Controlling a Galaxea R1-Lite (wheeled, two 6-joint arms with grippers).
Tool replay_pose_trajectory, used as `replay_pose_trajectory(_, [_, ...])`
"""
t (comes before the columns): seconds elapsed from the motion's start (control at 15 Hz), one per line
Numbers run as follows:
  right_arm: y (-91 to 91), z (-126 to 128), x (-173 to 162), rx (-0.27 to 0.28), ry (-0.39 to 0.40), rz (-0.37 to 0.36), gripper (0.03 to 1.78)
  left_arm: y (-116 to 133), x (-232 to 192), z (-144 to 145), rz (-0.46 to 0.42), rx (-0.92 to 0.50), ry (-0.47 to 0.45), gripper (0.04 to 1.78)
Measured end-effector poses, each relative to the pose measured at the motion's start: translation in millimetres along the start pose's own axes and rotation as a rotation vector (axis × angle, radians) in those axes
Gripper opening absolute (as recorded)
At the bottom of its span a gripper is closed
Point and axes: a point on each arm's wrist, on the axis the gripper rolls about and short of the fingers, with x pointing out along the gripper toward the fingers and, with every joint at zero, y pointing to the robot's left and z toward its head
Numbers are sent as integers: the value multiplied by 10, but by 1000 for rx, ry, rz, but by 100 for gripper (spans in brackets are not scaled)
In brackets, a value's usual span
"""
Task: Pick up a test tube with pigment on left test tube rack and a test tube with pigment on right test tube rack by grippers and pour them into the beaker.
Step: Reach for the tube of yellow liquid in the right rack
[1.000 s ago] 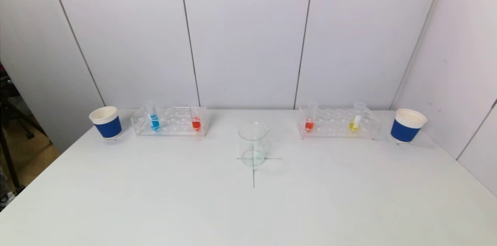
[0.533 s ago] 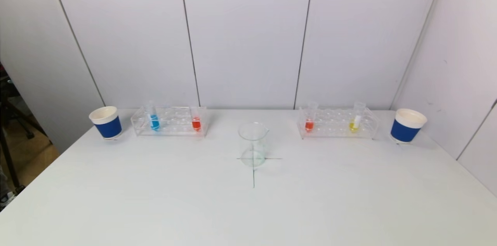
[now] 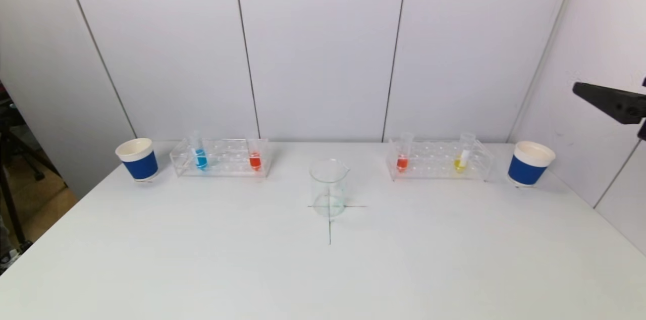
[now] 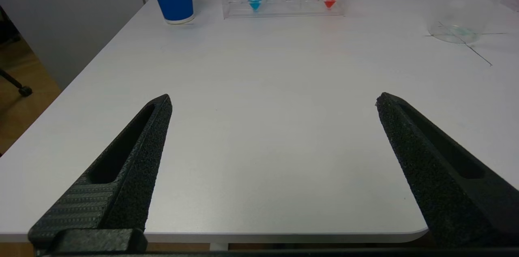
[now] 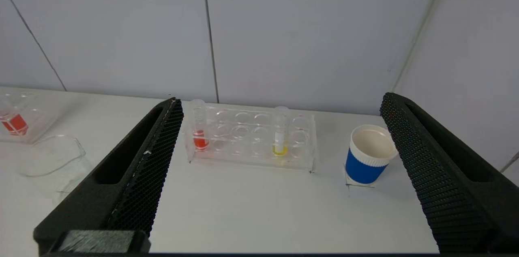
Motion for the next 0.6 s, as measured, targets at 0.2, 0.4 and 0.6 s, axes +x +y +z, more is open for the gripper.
replay_pose_trajectory(0.2, [-21, -235, 387, 3, 25, -1, 177, 0, 0, 0, 0, 0, 0, 176])
replay_pose_trajectory(0.4, [-42, -521, 731, 5, 44, -5, 177, 0, 0, 0, 0, 0, 0, 176])
replay_pose_trajectory(0.6, [-57, -789, 1032, 6, 32, -9, 177, 0, 0, 0, 0, 0, 0, 176])
